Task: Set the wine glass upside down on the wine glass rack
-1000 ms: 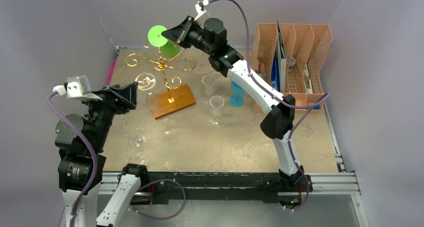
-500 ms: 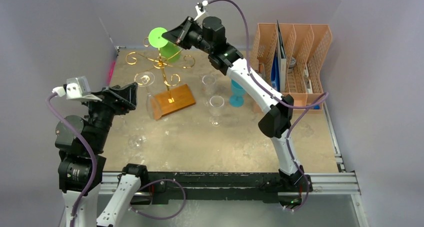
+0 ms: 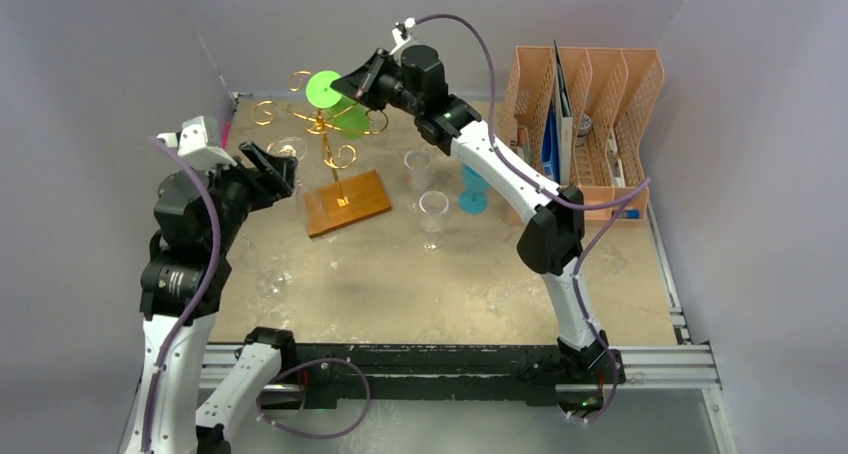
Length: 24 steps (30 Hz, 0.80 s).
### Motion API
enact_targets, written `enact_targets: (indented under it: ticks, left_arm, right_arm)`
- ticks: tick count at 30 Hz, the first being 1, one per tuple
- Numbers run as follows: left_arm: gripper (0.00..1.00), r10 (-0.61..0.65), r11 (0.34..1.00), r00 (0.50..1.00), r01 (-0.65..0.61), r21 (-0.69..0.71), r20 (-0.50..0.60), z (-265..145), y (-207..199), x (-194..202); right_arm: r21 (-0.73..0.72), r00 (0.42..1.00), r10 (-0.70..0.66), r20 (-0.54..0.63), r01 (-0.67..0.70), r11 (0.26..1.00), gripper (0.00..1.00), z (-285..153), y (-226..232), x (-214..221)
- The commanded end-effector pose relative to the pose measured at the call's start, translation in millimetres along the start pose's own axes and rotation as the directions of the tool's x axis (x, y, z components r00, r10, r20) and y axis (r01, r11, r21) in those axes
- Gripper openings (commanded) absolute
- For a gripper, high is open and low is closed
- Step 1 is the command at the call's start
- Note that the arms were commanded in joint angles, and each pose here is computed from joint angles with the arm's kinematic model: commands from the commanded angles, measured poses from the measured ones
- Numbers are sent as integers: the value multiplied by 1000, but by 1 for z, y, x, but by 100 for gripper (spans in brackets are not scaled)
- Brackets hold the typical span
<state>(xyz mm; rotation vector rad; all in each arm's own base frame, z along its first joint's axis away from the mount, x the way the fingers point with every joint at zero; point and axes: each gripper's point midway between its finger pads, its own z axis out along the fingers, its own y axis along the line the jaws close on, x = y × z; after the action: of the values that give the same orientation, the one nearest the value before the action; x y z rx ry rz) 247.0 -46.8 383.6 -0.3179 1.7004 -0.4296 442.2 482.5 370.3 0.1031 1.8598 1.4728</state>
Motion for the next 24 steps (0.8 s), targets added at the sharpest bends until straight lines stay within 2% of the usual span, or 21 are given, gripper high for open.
enact_targets:
  ticks: [1, 7, 19, 24]
  left_arm:
    - [66, -27, 1000, 1000, 27, 14, 3, -3, -6, -5]
    - [66, -47, 998, 999, 47, -36, 16, 0, 3, -6]
    - [66, -33, 998, 999, 35, -49, 40, -4, 5, -11]
    - [66, -29, 998, 998, 31, -51, 47, -7, 6, -12]
  right_arm:
    - [-73, 997, -1, 79, 7, 997, 0, -28, 48, -29]
    - [-45, 995, 34, 98, -30, 999, 0, -35, 43, -39]
    - [12, 993, 103, 66, -104, 994, 0, -43, 29, -40]
    - [22, 991, 97, 88, -99, 995, 0, -51, 30, -46]
